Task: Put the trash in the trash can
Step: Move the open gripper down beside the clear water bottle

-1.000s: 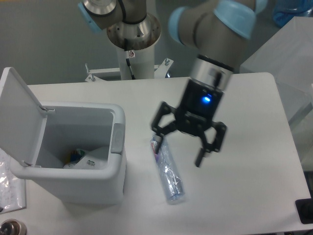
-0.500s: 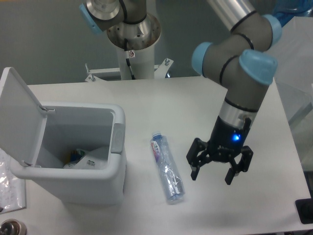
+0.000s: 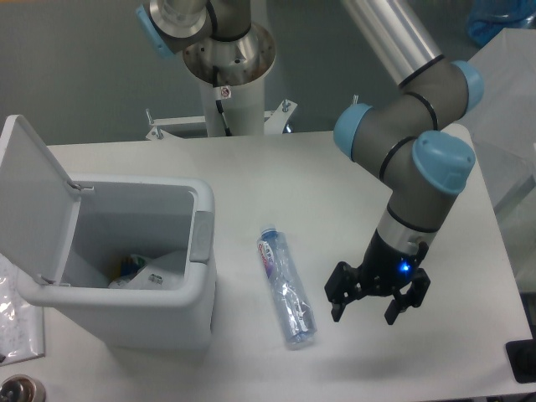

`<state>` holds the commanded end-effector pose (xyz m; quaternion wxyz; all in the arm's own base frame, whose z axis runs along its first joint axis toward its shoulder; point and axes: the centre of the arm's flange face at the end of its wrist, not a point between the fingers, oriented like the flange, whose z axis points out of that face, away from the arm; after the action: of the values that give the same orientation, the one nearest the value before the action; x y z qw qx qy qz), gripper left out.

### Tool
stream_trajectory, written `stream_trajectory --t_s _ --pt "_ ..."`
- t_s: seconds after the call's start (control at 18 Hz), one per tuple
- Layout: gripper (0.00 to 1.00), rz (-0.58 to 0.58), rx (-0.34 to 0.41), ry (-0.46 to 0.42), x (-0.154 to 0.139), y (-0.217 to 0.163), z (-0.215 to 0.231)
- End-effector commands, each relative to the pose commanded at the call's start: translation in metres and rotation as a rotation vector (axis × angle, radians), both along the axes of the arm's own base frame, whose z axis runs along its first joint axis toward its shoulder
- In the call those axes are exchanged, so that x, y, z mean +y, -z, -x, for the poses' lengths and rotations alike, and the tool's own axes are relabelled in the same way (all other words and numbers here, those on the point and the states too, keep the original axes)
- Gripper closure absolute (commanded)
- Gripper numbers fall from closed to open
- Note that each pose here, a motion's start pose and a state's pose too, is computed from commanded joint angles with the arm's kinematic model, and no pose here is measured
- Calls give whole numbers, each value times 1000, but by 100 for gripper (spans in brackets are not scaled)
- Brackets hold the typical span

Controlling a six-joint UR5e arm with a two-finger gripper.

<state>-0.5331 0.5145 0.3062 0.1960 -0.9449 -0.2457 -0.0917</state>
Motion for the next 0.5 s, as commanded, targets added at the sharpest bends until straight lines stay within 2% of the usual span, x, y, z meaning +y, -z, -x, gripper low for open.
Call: stream_trajectory --t_s 0.5 --pt "0 112 -70 33 9 16 3"
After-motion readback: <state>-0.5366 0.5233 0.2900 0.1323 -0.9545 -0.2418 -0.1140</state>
